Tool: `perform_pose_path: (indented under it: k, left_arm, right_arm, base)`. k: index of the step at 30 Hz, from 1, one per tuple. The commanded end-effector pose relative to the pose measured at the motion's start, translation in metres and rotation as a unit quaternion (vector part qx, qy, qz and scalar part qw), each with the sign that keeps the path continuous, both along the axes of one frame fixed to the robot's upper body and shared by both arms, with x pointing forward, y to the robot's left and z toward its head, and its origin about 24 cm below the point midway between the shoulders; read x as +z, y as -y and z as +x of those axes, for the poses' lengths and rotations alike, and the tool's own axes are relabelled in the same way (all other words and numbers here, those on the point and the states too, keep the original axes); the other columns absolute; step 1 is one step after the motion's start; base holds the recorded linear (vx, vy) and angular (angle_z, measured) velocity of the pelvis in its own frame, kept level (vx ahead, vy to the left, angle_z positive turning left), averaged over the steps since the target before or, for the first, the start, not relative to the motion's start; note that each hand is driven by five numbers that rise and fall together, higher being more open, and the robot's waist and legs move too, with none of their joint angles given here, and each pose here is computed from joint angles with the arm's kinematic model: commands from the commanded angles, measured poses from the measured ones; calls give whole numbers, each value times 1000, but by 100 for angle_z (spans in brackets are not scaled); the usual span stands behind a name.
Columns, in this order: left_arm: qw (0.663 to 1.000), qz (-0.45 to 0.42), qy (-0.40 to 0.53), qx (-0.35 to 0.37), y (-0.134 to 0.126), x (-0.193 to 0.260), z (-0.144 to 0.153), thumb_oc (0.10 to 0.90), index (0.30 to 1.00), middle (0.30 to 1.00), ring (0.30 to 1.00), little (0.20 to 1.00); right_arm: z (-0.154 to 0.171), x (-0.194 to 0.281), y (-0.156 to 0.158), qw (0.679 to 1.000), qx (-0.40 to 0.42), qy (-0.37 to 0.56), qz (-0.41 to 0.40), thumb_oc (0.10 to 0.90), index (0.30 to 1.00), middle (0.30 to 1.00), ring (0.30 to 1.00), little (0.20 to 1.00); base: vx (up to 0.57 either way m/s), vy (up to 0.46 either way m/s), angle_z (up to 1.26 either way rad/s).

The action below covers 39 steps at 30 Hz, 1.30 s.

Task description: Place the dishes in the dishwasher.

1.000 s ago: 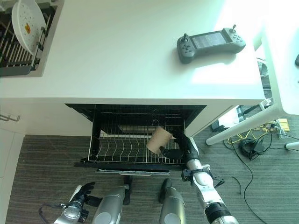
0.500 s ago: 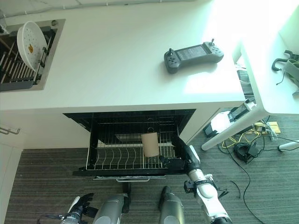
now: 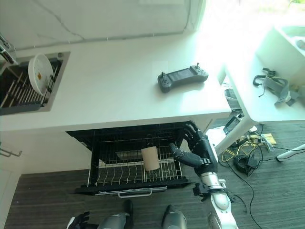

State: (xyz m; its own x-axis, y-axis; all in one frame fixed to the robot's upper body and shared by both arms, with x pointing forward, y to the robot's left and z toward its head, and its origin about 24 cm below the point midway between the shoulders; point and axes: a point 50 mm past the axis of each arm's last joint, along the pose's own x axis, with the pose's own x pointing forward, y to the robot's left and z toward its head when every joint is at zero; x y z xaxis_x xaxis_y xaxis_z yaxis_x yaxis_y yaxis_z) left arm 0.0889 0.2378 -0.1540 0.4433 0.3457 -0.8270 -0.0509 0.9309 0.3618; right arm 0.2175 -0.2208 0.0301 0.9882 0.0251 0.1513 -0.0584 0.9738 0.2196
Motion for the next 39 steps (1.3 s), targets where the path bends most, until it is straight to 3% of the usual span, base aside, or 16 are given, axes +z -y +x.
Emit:
perform_pose_path:
  k: [1,7,16,18,24,29,39]
  left_arm:
    - [999,5,8,41,-14,3,-5,800,900,900,900,900]
    - [999,9,7,34,-16,4,2,800,900,900,900,900]
    - [995,13,26,100,-42,12,8,800,900,900,900,900]
    - [1000,8,10,20,-29,9,10,800,900,900,900,900]
    - [1000,-13,-27,6,-18,2,2,800,900,900,900,900]
    - [998,-8,-45,-49,-15,0,6,800,900,900,900,900]
    - [999,-8,-47,-18,-18,0,-5,800,900,900,900,900]
  right_arm:
    - [9,64,-4,984,24,176,-7,800,900,900,900,900]
    - [7,82,-4,976,15,215,-21,800,900,900,900,900]
    - [10,101,-3,962,33,270,-17,800,900,900,900,900]
    - [6,108,16,958,-19,282,-51,800,900,900,900,900]
    - [13,129,27,944,-37,325,-51,800,900,900,900,900]
    - [10,149,31,930,-85,357,-30,800,900,900,900,900]
    - [21,150,9,934,-25,357,18,800,900,900,900,900]
  base:
    - [1,157,-6]
    - [-8,170,-5]
    - [-33,-33,2]
    - [12,67,26]
    - [-13,455,66]
    - [-37,685,26]
    - [-55,132,-50]
